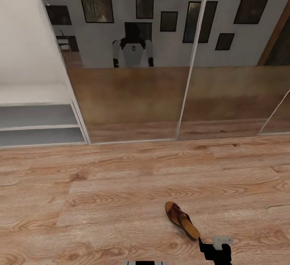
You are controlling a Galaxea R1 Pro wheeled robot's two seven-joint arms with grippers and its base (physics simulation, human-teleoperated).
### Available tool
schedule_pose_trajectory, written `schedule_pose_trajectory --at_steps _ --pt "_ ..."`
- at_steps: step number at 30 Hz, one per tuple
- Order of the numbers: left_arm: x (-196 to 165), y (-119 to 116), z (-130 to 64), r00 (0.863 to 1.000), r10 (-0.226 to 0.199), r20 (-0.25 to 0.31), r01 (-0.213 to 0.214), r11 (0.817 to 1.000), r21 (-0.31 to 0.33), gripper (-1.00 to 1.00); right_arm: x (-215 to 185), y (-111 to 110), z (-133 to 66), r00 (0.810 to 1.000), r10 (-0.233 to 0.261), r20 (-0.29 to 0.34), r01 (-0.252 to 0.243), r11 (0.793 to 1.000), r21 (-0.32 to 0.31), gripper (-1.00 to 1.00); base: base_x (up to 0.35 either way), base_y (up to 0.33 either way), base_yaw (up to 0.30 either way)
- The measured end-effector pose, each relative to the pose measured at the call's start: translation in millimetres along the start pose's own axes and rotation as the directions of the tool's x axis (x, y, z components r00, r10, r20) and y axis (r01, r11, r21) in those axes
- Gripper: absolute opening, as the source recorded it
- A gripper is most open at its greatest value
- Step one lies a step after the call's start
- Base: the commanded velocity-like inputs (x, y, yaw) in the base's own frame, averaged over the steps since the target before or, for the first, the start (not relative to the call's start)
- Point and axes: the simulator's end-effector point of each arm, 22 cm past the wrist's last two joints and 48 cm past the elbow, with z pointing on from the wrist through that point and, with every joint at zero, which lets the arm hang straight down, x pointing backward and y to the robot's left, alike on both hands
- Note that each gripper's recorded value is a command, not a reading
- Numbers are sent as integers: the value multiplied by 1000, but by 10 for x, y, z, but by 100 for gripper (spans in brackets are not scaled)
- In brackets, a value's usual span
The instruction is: Pick up the two gym shoes and the two sandals from the corridor floor and place them onto the hallstand (shoe rack) in the corridor, making sure they are on the rack and not on the floor. Arrange them so the two gym shoes are next to each other and the two sandals are next to each other.
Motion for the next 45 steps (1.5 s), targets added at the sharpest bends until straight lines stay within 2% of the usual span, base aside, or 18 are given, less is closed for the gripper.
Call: schedule_pose_trajectory --at_steps 8,45 --pt "-2 0 1 1000 -1 1 1 1000 0 100 0 1 0 1000 0 0 0 1000 0 100 0 -184 163" --pt "6 10 -4 1000 0 -2 0 1000 -1 100 -8 3 2 1000 0 2 0 1000 -2 100 0 -34 2"
